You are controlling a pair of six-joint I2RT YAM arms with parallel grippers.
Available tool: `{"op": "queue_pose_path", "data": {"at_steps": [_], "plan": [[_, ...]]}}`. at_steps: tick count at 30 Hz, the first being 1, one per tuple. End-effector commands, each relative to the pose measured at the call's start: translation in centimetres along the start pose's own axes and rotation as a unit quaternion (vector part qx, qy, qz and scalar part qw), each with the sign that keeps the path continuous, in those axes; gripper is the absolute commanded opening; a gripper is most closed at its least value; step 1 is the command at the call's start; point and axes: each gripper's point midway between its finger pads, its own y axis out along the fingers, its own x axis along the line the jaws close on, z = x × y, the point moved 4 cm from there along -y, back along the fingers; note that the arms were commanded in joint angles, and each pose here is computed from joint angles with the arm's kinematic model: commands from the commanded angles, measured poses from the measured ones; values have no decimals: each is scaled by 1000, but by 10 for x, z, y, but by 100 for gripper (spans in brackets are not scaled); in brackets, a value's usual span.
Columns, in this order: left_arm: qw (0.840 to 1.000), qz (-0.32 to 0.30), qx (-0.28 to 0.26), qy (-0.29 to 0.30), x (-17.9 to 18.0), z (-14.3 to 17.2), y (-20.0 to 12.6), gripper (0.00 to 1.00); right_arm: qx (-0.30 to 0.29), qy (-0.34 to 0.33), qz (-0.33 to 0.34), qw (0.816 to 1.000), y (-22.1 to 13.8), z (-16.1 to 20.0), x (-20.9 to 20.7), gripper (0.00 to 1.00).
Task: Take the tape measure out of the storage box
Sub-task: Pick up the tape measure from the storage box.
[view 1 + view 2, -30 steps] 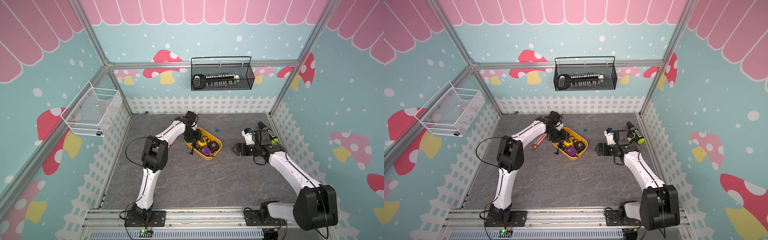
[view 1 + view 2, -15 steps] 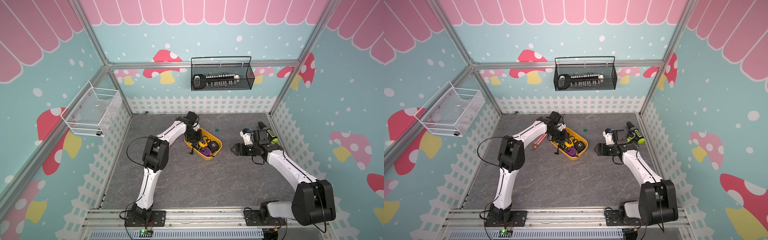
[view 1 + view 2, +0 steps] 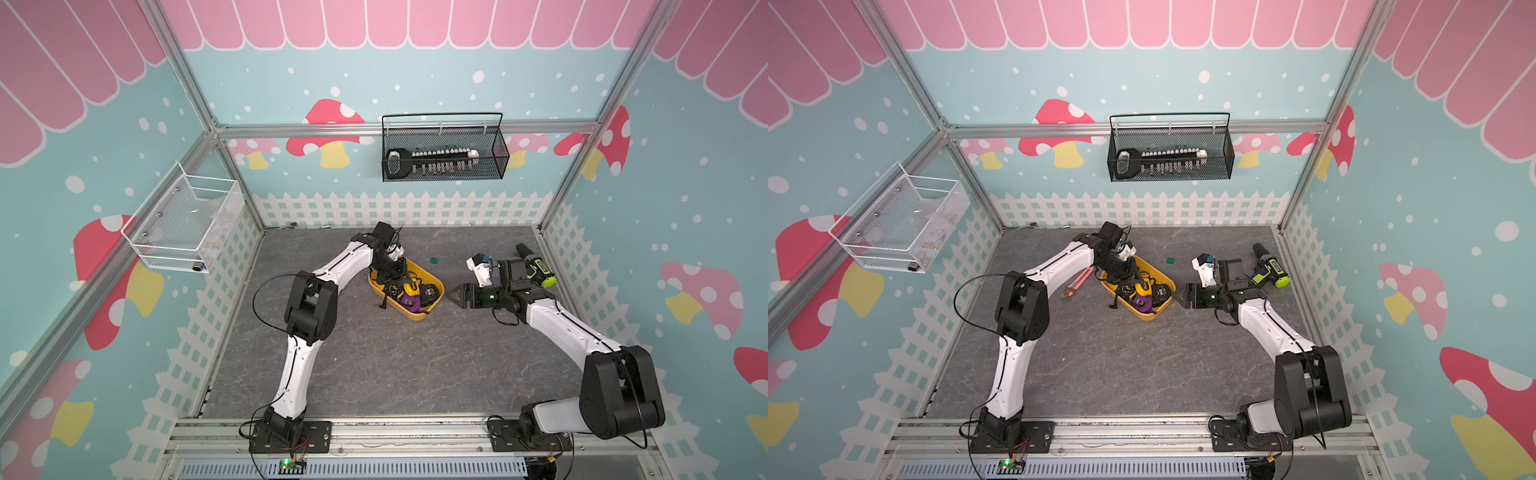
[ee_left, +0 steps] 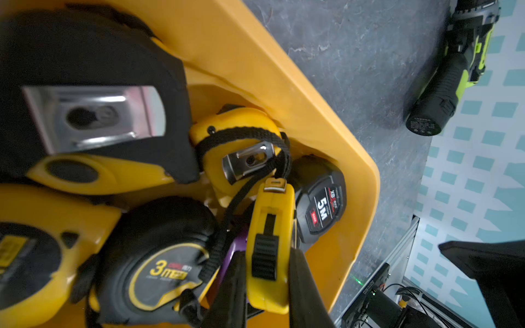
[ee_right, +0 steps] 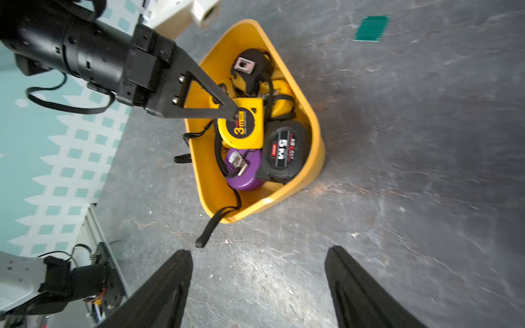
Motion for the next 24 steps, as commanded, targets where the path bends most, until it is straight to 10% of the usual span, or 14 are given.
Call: {"op": "queue_pose_path", "data": {"at_steps": [1, 24], "plan": [[998, 50, -17, 33, -36, 5, -34, 0, -15, -54, -73, 996, 12, -12, 28, 86], [991, 116, -13, 60, -78, 31, -68, 0, -3, -188, -4, 982, 70, -31, 60, 81]]}}
